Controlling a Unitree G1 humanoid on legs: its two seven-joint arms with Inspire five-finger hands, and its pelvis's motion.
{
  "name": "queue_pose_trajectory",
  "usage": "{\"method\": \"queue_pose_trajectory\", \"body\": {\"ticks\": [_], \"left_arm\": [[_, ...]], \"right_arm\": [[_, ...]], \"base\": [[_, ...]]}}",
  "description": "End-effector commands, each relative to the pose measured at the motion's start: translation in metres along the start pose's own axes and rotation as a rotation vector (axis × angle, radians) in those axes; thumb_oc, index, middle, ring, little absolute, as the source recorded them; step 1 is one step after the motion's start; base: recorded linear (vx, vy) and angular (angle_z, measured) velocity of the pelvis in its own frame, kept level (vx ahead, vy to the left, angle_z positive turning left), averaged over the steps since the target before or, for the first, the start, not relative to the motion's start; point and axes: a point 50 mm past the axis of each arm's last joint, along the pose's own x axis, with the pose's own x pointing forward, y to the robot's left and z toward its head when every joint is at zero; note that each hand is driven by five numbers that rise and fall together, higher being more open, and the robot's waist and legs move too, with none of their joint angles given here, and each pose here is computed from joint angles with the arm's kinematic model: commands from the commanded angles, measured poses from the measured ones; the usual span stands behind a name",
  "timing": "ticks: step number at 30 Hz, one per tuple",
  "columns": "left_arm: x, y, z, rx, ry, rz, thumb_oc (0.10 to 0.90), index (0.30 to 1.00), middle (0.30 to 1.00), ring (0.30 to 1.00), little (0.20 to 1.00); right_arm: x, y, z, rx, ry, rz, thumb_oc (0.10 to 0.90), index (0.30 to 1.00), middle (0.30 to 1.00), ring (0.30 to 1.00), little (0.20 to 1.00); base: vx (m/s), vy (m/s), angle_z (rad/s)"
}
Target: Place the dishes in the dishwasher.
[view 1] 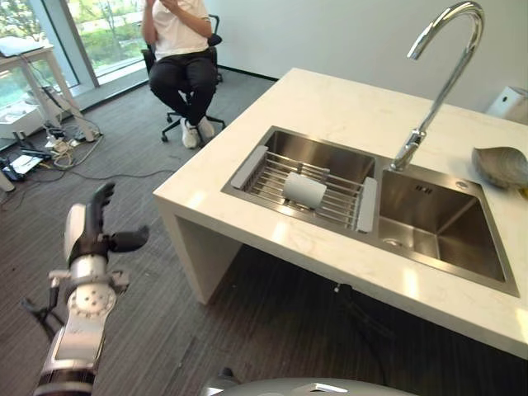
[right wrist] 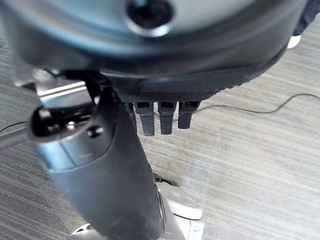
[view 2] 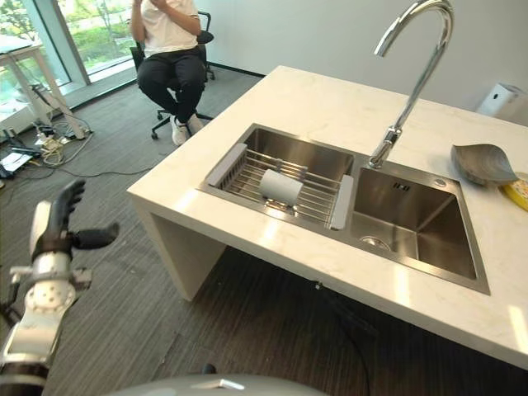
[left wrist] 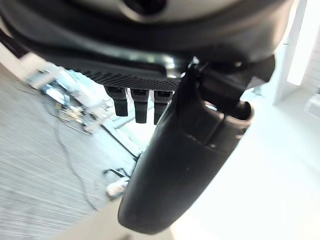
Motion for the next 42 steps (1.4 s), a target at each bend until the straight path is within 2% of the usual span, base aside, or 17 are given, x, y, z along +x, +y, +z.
{"method": "queue_pose_trajectory", "body": {"ticks": [1,5,7,11,18,24,36,42], "left_arm": [[0.028,0.009,0.098,0.006,-0.468,0.066,0.8,0.9,0.9,0.9,0.9],[0.032,-0.008,0.158,0.035,-0.716,-0.005,0.8,0.9,0.9,0.9,0.9],[0.033,-0.013,0.167,0.038,-0.746,-0.03,0.8,0.9,0.9,0.9,0.9],[0.042,-0.039,0.19,0.117,-0.809,-0.186,0.8,0.9,0.9,0.9,0.9],[0.069,-0.049,0.19,0.296,-0.754,-0.246,0.8,0.9,0.9,0.9,0.9],[0.095,-0.033,0.178,0.48,-0.656,-0.213,0.8,0.9,0.9,0.9,0.9],[0.106,-0.028,0.174,0.665,-0.629,-0.238,0.8,0.9,0.9,0.9,0.9],[0.104,-0.049,0.177,0.726,-0.652,-0.296,0.8,0.9,0.9,0.9,0.9]], "right_arm": [[-0.002,-0.02,0.044,-0.02,-0.129,-0.054,0.8,0.9,0.9,0.9,0.9],[-0.002,-0.023,0.042,-0.028,-0.13,-0.06,0.8,0.9,0.9,0.9,0.9],[-0.002,-0.024,0.041,-0.023,-0.129,-0.062,0.8,0.9,0.9,0.9,0.9],[-0.003,-0.031,0.041,-0.009,-0.125,-0.067,0.8,0.9,0.9,0.9,0.9],[-0.004,-0.035,0.04,0.013,-0.128,-0.062,0.8,0.9,0.9,0.9,0.9],[-0.004,-0.035,0.03,0.037,-0.112,-0.052,0.8,0.9,0.9,0.9,0.9],[-0.003,-0.031,0.013,0.054,-0.073,-0.029,0.8,0.9,0.9,0.9,0.9],[-0.002,-0.019,0.026,0.079,-0.12,-0.001,0.8,0.9,0.9,0.9,0.9]], "base": [[0.0,0.017,-0.26],[0.01,0.018,-0.24],[0.02,0.021,-0.17],[0.02,0.024,-0.25],[0.03,0.026,-0.25],[0.0,0.022,-0.23],[0.0,0.007,-0.08],[0.0,0.0,0.0]]}}
